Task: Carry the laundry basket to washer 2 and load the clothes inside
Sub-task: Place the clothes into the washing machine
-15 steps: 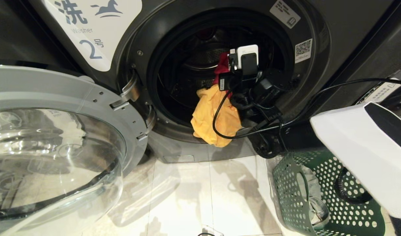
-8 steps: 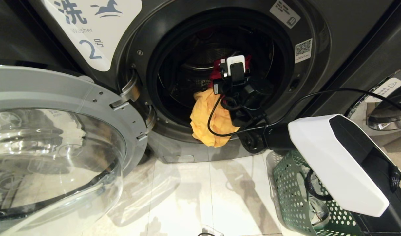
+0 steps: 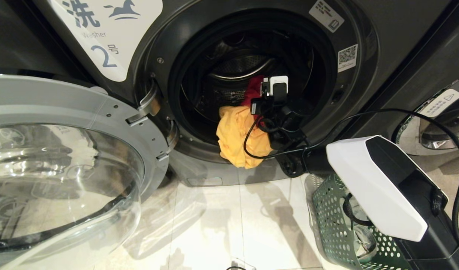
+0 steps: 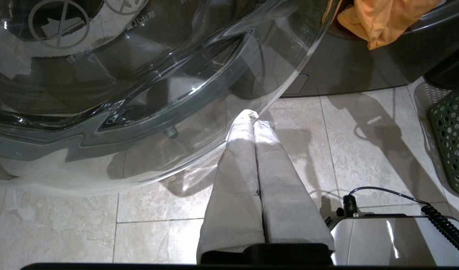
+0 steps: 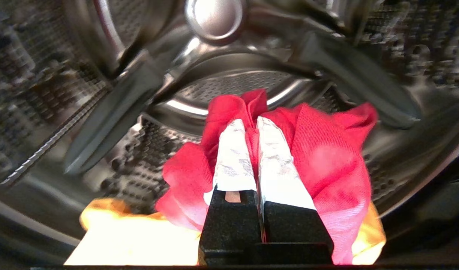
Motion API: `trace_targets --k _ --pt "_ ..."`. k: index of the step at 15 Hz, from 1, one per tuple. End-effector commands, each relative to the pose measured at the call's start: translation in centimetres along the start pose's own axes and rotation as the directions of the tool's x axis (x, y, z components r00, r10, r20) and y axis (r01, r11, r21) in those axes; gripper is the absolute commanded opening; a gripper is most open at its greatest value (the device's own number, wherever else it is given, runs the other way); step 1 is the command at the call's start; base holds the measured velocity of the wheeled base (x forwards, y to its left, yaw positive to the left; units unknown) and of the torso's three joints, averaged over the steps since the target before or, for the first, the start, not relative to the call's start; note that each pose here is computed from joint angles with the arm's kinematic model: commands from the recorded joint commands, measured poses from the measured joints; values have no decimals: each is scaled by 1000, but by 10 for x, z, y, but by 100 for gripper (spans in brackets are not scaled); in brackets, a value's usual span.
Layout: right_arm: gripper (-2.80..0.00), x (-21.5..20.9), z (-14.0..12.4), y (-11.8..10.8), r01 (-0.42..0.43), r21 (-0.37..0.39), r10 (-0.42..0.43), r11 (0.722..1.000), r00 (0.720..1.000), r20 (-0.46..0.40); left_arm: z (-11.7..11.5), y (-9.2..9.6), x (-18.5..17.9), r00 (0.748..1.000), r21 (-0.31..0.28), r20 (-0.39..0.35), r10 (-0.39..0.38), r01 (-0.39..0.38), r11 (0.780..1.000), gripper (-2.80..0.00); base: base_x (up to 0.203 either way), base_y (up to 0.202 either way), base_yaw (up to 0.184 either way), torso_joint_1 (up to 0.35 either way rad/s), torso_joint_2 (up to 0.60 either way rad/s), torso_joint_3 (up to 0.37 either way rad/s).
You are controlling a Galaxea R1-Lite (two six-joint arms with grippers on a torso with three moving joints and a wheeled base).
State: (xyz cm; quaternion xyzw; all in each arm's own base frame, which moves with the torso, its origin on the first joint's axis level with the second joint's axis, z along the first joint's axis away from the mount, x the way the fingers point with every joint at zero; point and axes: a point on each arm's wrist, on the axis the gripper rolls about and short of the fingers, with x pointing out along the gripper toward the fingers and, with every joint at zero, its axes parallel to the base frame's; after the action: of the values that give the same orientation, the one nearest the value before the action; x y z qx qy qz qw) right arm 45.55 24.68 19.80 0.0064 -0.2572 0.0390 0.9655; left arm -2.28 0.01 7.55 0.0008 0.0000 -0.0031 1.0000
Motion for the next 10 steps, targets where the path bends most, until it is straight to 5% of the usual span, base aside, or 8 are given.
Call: trace_targets --k 1,10 --pt "-280 5 20 -7 10 18 -11 1000 1000 29 0 0 0 1000 0 0 1 -1 1000 -280 0 0 0 0 0 0" --pt "-280 8 28 -7 -11 1 11 1000 998 -67 0 0 0 1000 0 0 0 0 1000 -280 0 0 0 0 0 0"
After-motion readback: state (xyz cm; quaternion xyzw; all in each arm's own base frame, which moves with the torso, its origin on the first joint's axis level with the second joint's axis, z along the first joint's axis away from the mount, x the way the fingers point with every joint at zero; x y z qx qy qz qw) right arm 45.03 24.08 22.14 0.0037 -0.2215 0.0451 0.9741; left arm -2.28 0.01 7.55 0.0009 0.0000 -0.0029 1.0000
